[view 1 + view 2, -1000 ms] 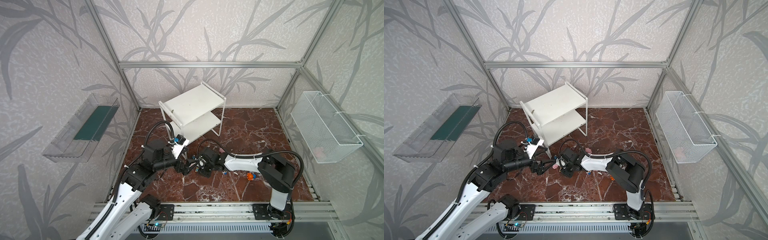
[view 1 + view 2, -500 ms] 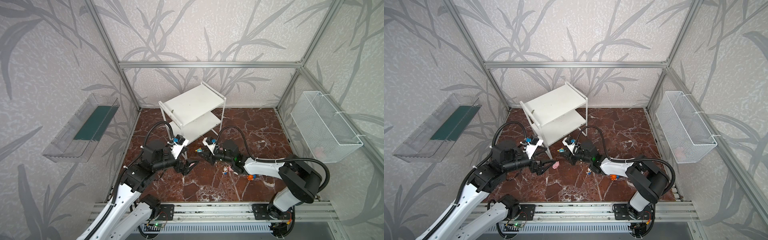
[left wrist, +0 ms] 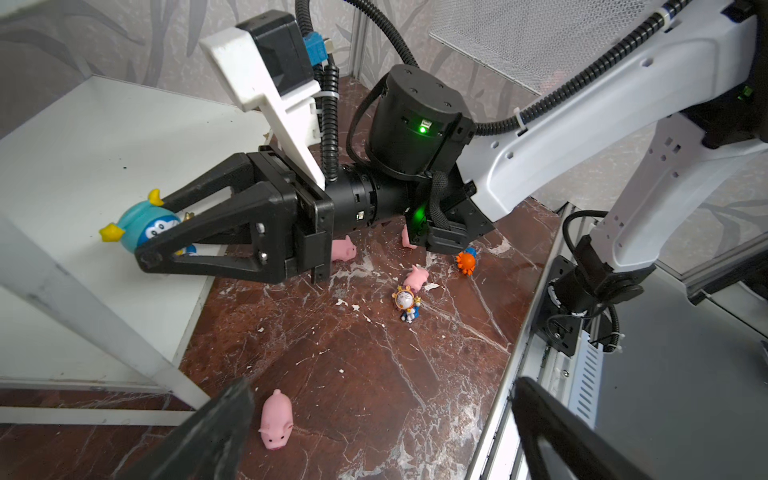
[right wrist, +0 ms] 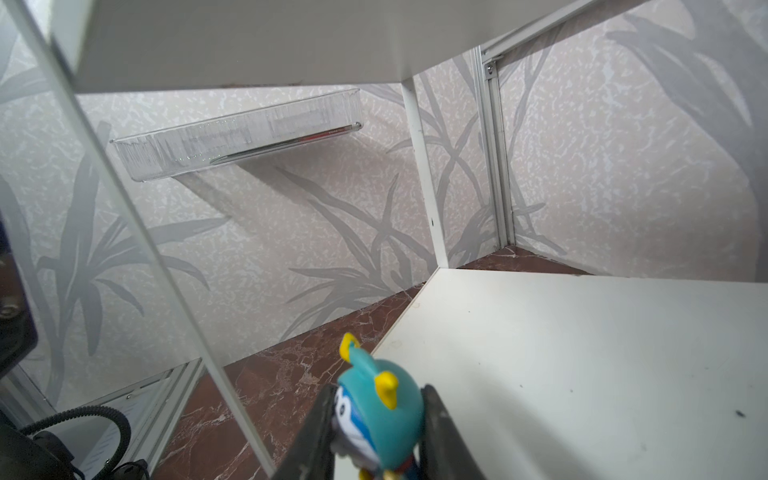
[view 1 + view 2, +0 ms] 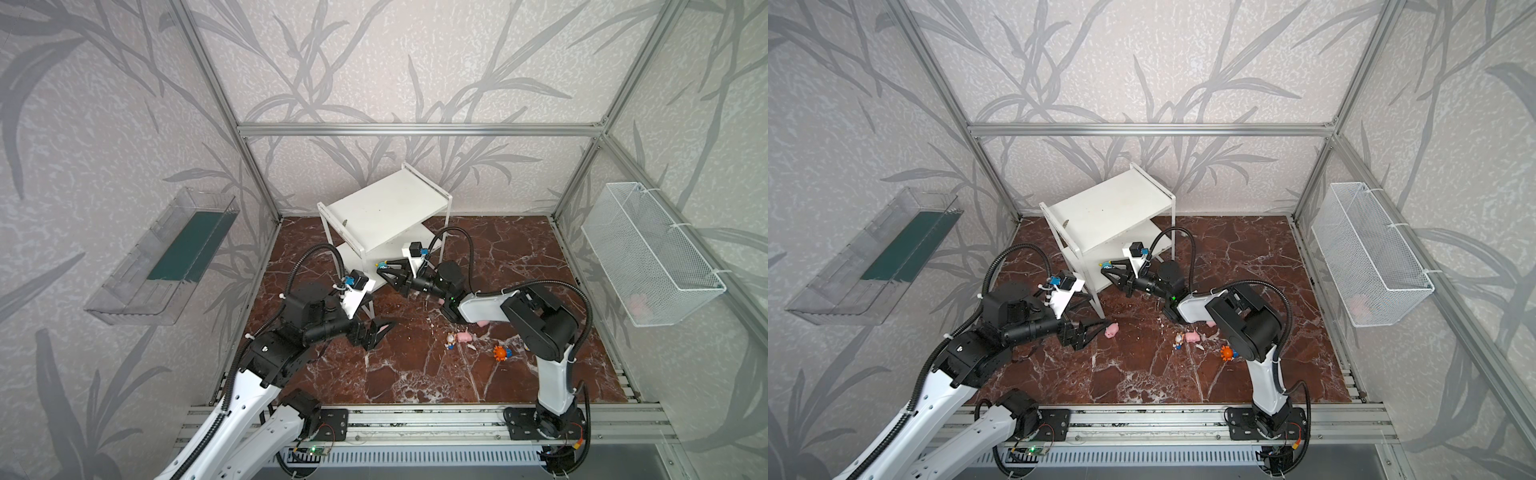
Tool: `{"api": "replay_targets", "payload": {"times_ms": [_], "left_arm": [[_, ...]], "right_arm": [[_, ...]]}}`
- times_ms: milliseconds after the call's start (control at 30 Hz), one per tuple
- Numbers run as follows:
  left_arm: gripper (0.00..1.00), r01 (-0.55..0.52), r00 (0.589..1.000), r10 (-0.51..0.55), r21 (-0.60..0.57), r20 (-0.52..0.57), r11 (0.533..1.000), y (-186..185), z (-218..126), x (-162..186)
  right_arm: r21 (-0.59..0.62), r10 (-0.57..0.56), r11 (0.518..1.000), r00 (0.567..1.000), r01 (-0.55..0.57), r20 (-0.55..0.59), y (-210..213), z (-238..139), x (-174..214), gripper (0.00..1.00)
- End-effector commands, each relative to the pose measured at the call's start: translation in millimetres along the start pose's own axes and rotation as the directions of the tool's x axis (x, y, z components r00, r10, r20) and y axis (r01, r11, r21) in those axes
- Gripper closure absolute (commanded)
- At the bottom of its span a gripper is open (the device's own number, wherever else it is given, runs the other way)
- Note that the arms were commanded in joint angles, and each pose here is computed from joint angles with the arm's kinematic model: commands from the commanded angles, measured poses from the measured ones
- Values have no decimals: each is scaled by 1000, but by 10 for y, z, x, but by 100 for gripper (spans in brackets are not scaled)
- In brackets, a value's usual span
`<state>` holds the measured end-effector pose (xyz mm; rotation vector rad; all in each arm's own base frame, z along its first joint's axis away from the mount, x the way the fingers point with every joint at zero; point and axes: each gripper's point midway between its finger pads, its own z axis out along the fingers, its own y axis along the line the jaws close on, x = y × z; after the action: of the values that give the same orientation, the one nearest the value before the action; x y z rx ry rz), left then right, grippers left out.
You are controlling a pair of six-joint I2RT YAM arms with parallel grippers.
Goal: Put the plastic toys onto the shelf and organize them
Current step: 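Carry the teal Doraemon figurine with the right gripper onto the lower shelf, then set the teal Doraemon figurine on the lower shelf and open the right gripper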
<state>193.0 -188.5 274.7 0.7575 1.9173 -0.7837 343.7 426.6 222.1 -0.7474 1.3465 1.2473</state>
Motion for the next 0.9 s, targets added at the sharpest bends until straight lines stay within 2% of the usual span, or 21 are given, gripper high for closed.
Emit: {"api": "replay_targets", "payload": {"times_ms": [0, 133, 233, 333, 533, 667, 867], "left_arm": [[1, -21, 1000, 22, -171, 2, 985, 281, -61, 14], [1, 23, 998, -45, -367, -53, 930, 612, -160, 103], [1, 43, 989, -101, -446, -109, 894, 732, -233, 233], [1, 44, 986, -116, -482, -120, 875, 781, -289, 327], [1, 48, 995, -86, -526, -47, 849, 828, -407, 279], [1, 42, 997, -71, -527, -34, 849, 835, -408, 251], [1, 41, 997, -70, -517, -37, 855, 836, -358, 248]], "right_arm": [[-40, -23, 999, 999, 25, 38, 46, 76, -122, 82], [-25, -38, 999, 999, 38, 7, -3, 89, -26, 82], [-27, -49, 998, 999, 49, -10, -24, 106, 56, 82], [-45, -50, 998, 999, 49, -13, -28, 151, 132, 81], [-58, -91, 994, 995, 88, -38, -6, 234, 280, 81], [-35, -138, 990, 985, 135, -100, 20, 237, 428, 81], [7, -175, 984, 979, 176, -107, 47, 133, 482, 80]]}}
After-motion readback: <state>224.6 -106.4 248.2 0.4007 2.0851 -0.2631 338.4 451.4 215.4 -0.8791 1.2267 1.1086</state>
